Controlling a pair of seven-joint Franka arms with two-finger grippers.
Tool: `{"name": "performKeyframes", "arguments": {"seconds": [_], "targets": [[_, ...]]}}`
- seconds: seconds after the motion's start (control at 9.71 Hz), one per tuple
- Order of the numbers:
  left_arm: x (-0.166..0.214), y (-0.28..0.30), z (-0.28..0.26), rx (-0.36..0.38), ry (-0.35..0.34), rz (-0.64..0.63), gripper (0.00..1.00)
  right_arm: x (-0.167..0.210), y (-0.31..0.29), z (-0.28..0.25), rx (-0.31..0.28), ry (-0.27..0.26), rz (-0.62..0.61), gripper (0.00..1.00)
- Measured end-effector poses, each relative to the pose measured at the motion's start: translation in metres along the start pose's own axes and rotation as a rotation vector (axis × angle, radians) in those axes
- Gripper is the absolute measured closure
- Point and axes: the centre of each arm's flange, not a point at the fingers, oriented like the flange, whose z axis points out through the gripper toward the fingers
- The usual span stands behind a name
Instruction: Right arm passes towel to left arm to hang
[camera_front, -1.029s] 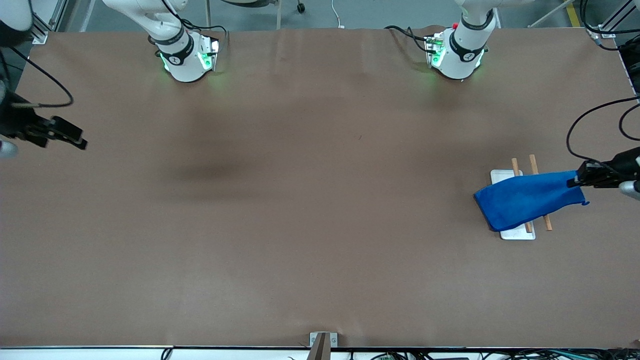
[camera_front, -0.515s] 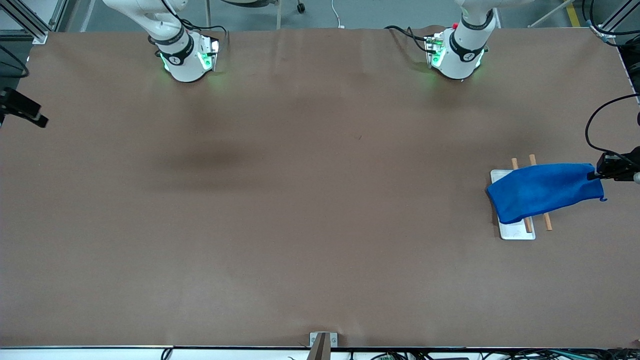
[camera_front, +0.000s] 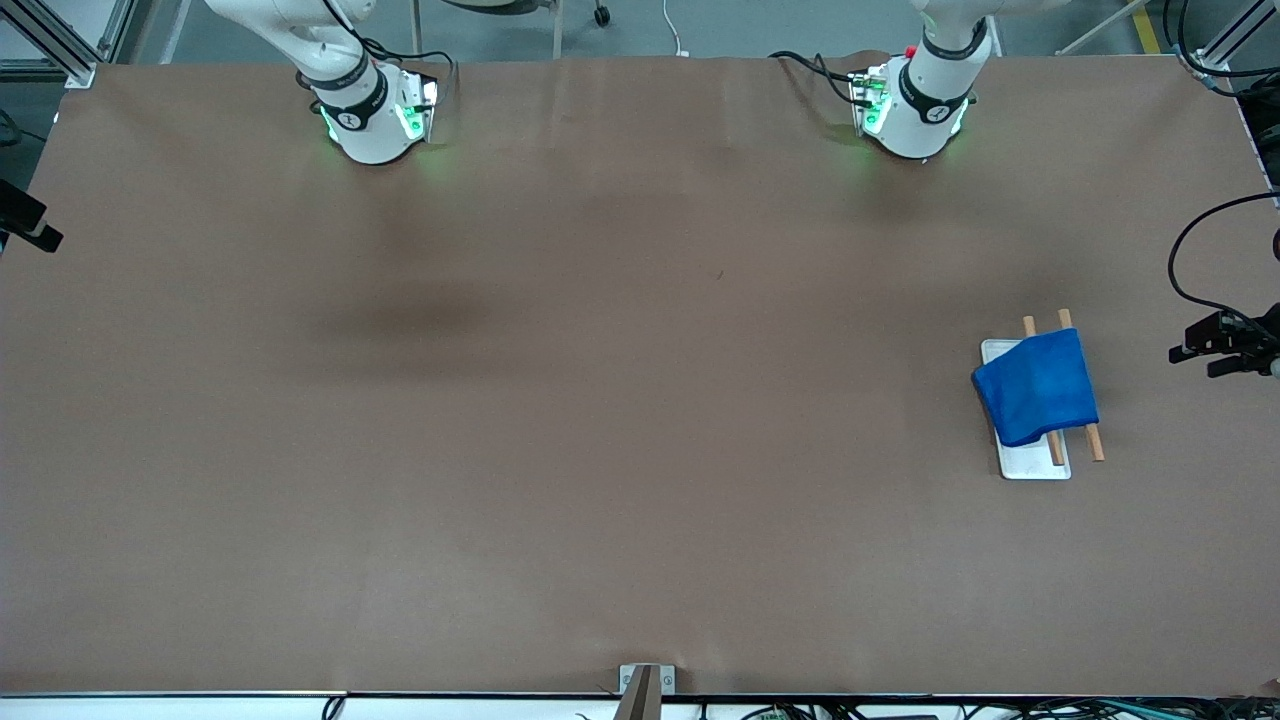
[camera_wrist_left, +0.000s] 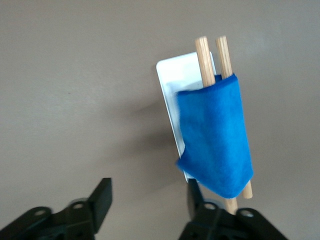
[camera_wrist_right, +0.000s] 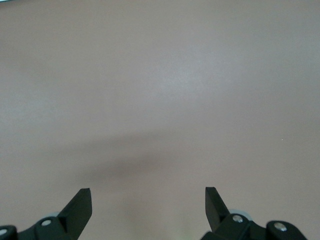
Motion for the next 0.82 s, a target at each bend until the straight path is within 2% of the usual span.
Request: {"name": "performKeyframes", "arguments": {"seconds": [0.21, 0.41, 0.51, 0.82], "targets": [[0.041, 0.069, -0.05, 0.082, 0.04, -0.057, 0.0, -0.001, -0.009, 0.001, 0.0, -0.007, -0.016, 0.0], [0.063, 0.151, -0.098, 0.095, 0.107, -0.06, 0.0, 0.0, -0.012, 0.002, -0.001, -0.009, -0.022, 0.0], [0.066, 0.184, -0.113, 0.083, 0.118, -0.056, 0.0, 0.0, -0.011, 0.002, -0.001, -0.011, -0.02, 0.0], [0.054, 0.266, -0.162, 0.129, 0.085, -0.077, 0.0, 0.0, -0.009, 0.003, -0.002, -0.014, -0.016, 0.0]]}}
